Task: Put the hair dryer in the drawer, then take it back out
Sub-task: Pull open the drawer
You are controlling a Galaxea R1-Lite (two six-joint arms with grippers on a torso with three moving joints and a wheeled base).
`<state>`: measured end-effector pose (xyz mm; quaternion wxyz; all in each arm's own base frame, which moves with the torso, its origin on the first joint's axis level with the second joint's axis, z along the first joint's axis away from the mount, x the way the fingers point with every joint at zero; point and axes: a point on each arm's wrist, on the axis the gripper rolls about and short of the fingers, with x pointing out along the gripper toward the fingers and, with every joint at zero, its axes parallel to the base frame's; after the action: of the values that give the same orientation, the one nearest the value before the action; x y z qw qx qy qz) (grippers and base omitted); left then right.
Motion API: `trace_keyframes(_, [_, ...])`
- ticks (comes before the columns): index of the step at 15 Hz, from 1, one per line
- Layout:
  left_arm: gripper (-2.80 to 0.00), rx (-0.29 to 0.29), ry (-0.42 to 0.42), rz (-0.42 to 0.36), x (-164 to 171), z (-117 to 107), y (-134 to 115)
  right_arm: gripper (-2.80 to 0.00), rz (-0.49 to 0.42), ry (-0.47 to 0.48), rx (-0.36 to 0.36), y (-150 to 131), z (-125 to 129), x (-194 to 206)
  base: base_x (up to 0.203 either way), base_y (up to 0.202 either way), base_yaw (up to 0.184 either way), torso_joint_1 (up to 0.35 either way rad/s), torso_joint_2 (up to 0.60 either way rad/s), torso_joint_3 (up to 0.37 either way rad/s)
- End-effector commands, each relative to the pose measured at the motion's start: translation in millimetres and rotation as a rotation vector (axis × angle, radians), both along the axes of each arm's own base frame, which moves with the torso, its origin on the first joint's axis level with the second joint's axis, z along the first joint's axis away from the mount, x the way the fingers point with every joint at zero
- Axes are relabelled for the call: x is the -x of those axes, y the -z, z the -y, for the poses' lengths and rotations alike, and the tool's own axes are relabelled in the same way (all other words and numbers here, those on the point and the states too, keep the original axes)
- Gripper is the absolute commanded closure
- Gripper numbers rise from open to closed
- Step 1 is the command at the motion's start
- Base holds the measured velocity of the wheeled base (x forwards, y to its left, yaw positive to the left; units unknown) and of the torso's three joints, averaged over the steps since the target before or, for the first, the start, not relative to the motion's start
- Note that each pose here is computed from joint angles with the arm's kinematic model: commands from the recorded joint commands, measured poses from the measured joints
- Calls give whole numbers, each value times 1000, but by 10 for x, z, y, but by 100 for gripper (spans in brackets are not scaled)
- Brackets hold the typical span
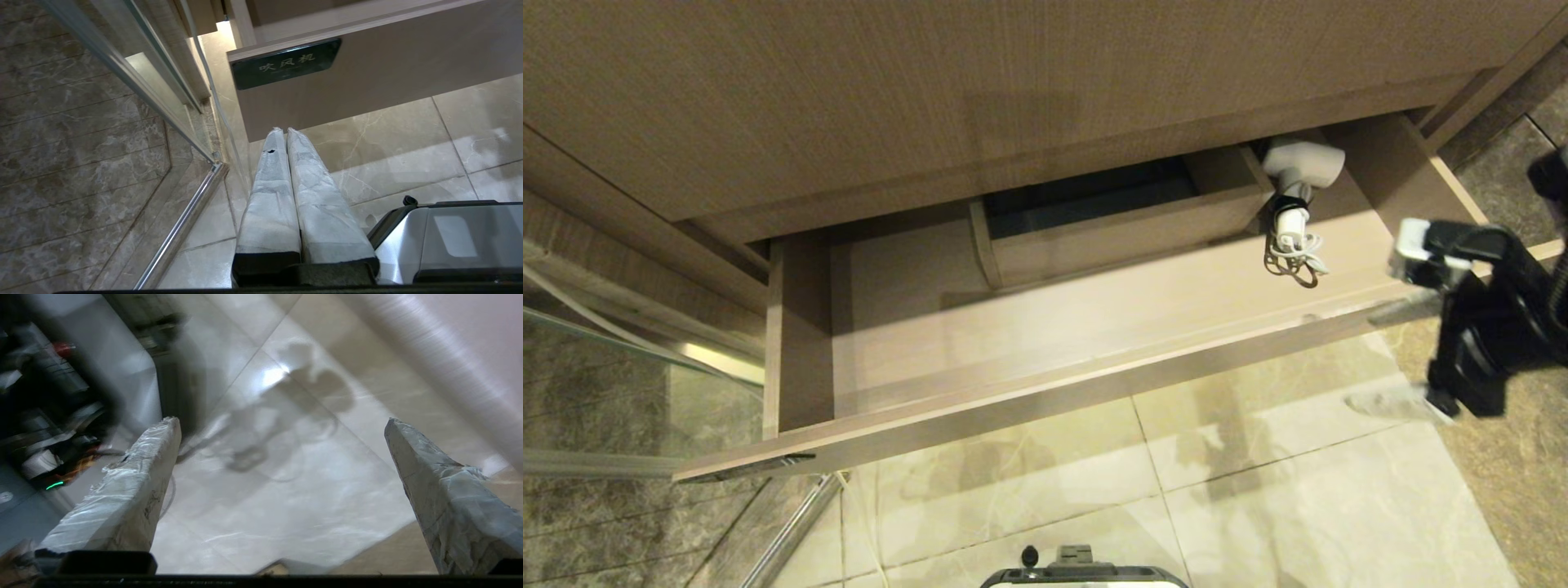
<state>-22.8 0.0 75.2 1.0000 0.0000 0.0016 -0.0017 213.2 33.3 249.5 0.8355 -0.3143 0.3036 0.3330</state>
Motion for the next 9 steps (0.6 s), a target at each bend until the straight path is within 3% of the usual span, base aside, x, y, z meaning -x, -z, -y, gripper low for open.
trace_keyframes(1, [0, 0, 0, 0, 0, 0, 0, -280, 3, 24, -7, -10, 92, 510, 0, 0, 0, 0, 0, 0])
trace_keyframes(4, [0, 0, 0, -1, -1, 0, 4, -280, -19, 55, -20, 39, 160, 1050, 0, 0, 0, 0, 0, 0])
trace_keyframes(8, [0, 0, 0, -1, -1, 0, 3, -280, -14, 167, -113, -98, 175, 1049, 0, 0, 0, 0, 0, 0])
trace_keyframes(9, [0, 0, 0, -1, -1, 0, 4, 0, -6, 205, -141, -162, 182, 1006, 0, 0, 0, 0, 0, 0])
